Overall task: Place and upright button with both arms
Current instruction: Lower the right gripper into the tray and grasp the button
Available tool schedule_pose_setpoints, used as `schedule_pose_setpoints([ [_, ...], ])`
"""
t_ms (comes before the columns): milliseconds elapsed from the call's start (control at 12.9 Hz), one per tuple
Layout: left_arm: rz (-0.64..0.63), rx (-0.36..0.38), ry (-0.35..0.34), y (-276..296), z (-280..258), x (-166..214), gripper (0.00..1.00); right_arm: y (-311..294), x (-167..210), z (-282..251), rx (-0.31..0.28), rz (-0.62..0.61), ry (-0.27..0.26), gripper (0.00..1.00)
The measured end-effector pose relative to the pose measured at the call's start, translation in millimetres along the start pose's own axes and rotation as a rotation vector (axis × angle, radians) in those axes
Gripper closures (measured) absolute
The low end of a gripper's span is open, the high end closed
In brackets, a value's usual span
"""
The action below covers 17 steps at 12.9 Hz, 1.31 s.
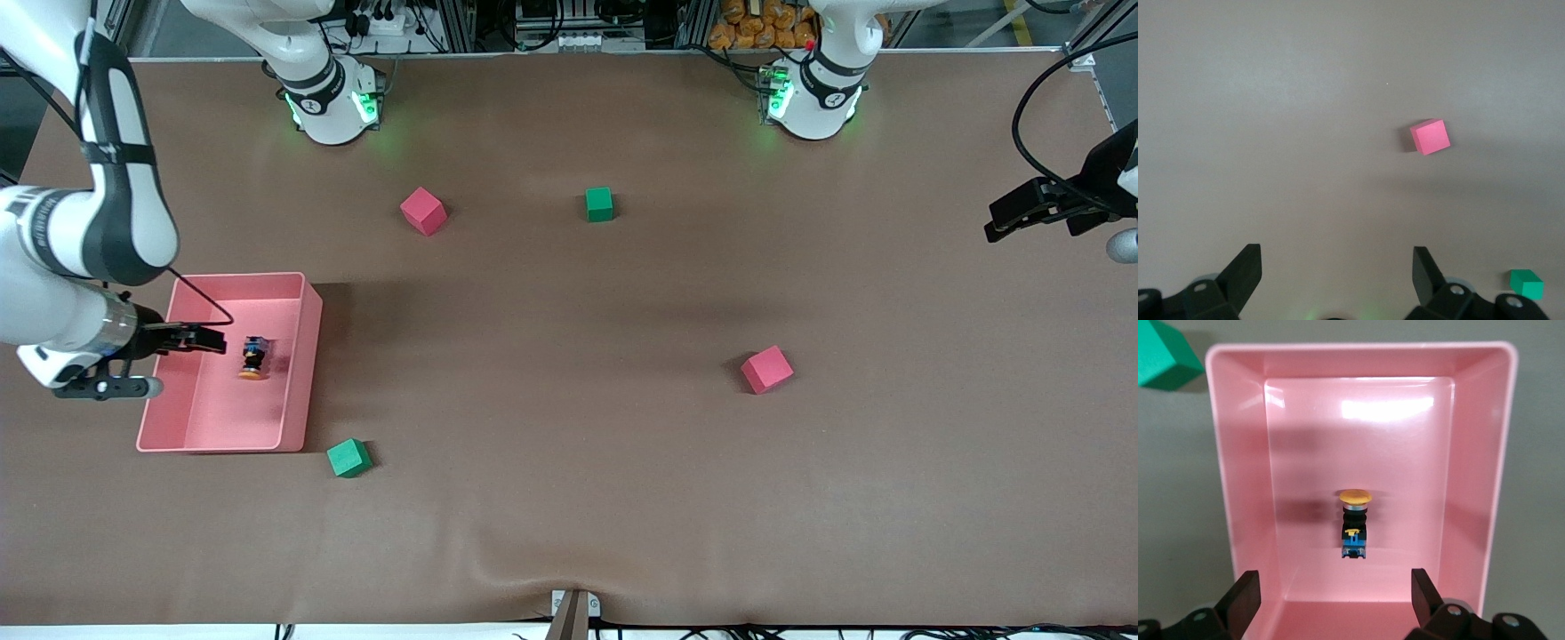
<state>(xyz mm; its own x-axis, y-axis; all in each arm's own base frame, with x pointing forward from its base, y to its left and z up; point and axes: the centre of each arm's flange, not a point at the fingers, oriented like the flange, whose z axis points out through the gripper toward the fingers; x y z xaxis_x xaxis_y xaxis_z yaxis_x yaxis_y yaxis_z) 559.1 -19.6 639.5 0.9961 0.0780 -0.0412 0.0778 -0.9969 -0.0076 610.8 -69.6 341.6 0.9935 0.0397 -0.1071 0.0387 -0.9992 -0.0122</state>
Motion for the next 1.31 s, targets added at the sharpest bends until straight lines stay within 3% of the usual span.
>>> schedule_pose_setpoints([
  [541,0.0,0.001,-0.005,0.1,3.5,0.5,0.0,15.0,-21.7,87.4,0.024,-0.01,0.027,0.0],
  [773,0.0,0.001,-0.011,0.1,6.3,0.5,0.0,23.5,-24.0,112.0,0.088,0.049,0.026,0.0],
  [1314,0.0,0.002,-0.016,0.1,8.7,0.6,0.0,24.0,-20.6,156.3,0.076,0.005,0.023,0.0],
])
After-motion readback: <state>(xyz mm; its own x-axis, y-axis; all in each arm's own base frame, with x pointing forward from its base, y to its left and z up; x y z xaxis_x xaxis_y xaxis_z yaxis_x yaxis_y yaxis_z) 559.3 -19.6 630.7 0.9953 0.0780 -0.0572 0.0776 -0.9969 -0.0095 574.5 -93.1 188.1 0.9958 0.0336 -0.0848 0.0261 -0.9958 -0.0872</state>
